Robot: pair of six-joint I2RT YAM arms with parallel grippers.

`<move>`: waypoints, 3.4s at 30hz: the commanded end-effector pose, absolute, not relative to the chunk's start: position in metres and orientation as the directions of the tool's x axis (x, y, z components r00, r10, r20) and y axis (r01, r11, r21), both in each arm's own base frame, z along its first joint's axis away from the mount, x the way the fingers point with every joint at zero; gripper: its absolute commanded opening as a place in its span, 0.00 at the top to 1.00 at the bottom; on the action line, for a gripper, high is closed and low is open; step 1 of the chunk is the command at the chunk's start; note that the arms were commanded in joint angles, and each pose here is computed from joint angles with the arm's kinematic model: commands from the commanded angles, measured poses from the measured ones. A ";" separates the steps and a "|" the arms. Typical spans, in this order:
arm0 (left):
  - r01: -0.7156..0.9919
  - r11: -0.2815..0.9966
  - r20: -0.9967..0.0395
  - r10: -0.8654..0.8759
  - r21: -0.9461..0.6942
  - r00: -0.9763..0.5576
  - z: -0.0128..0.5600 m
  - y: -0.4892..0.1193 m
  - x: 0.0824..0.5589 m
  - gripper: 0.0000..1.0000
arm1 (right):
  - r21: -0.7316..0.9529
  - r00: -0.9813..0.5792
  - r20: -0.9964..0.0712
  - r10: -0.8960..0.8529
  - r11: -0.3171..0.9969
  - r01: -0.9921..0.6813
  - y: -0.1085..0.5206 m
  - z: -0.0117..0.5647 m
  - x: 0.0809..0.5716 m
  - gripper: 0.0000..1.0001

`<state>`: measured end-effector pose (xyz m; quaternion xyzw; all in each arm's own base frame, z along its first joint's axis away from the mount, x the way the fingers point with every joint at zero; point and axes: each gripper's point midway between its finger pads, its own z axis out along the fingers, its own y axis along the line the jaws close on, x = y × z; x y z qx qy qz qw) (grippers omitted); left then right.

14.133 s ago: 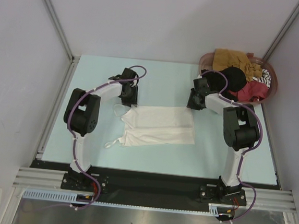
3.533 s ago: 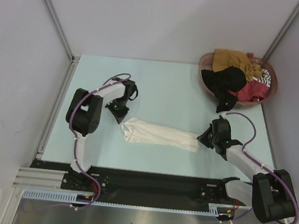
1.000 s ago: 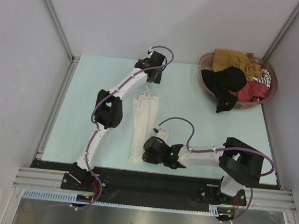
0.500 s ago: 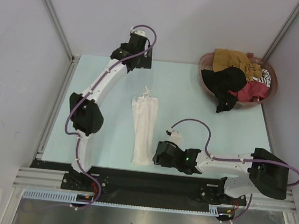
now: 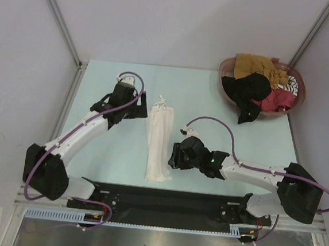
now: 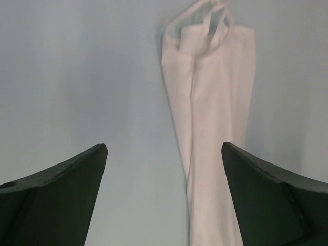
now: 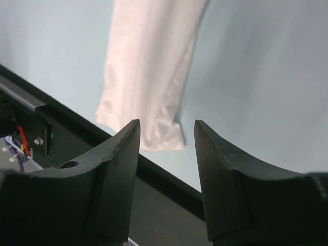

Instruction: Fold and stack the tank tops

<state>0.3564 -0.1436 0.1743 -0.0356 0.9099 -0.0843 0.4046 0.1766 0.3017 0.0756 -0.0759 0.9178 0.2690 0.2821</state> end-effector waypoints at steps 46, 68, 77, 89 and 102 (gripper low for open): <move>-0.231 0.871 -0.499 -0.446 -0.435 -0.743 0.043 -0.162 0.433 0.66 | 0.663 -0.853 -0.451 0.264 0.738 -0.122 0.322 0.032 0.458 0.79; -0.199 0.917 -0.570 -0.373 -0.345 -0.732 0.065 -0.157 0.473 0.89 | 0.643 -0.844 -0.475 0.248 0.753 -0.140 0.294 0.052 0.510 0.61; -0.056 0.921 -0.708 -0.333 -0.385 -0.623 0.122 -0.154 0.415 0.50 | 0.602 -0.782 -0.570 0.252 0.776 -0.189 0.267 0.091 0.472 0.26; -0.232 0.953 -0.923 -0.257 -0.193 -0.287 0.193 -0.065 0.421 0.12 | 0.586 -0.561 -0.722 0.404 0.788 -0.187 0.259 0.097 0.475 0.00; -0.035 0.943 -0.924 -0.330 -0.330 -0.193 0.184 -0.038 0.472 0.12 | 0.617 -0.486 -0.746 0.455 0.745 -0.251 0.276 0.094 0.492 0.00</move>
